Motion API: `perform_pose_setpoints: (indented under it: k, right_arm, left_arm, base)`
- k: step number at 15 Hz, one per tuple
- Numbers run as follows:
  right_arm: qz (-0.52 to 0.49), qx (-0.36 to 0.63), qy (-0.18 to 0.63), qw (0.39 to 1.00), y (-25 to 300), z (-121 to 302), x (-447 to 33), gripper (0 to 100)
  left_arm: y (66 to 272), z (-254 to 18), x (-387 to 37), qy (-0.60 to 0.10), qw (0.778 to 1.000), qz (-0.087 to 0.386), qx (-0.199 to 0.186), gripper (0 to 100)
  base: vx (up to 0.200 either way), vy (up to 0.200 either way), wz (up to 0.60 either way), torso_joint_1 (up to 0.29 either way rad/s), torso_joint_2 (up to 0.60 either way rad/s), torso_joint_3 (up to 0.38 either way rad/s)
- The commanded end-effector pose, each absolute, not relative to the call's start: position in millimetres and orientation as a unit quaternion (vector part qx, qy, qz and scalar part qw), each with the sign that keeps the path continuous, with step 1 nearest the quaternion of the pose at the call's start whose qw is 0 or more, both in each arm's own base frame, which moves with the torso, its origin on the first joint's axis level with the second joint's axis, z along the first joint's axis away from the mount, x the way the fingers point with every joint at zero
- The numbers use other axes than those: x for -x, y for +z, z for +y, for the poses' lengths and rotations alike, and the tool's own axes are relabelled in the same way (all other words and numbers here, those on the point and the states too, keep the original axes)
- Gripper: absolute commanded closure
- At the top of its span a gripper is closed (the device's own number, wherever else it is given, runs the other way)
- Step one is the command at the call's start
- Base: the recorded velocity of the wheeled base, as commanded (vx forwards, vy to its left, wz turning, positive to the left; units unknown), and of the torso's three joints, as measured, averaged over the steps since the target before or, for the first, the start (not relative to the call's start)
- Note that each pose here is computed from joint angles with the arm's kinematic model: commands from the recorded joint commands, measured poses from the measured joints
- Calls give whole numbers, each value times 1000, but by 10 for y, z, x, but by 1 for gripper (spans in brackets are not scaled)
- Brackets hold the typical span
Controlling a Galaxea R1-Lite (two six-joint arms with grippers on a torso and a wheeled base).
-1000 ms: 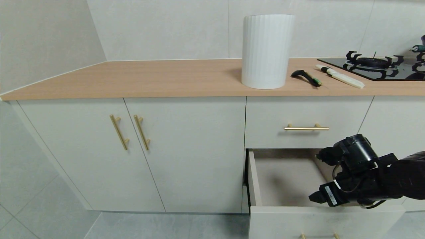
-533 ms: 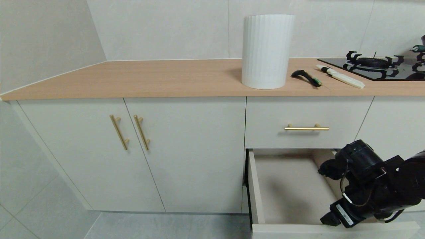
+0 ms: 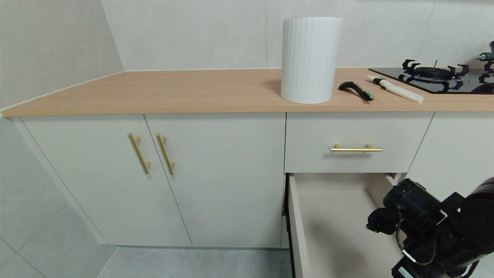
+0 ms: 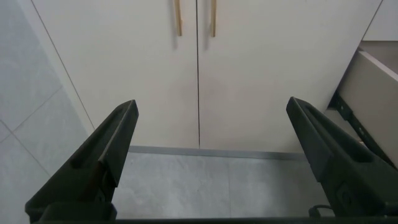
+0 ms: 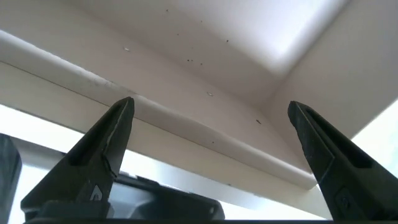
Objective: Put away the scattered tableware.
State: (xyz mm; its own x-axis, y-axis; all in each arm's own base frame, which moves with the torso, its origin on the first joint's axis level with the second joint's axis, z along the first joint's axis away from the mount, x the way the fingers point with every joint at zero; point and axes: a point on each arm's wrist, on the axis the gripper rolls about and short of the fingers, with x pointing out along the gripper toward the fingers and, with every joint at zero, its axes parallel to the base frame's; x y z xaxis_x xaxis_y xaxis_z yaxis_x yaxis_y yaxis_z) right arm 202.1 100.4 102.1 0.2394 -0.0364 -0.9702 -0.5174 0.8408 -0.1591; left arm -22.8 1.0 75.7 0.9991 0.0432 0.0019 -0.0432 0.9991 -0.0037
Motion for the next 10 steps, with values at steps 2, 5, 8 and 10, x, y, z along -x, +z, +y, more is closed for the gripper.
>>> perform_pose_setpoints:
  k: [2,5,8,10]
  right_arm:
    - [604,238,163,743,1006,1020,-2006,0]
    - [583,226,161,764,1126,1053,-2060,0]
    - [537,150,153,816,1425,1000,-2133,0]
    - [508,117,160,838,1592,910,-2124,0]
  left_arm:
    - [756,10,228,21,1000,-1,2,0]
    - [756,11,228,22,1000,-1,2,0]
    - [756,11,228,22,1000,-1,2,0]
    - [756,10,228,21,1000,-1,2,0]
  base:
    - [0,0,0,0,0,0]
    - [0,0,0,0,0,0]
    - [0,0,0,0,0,0]
    - [0,0,0,0,0,0]
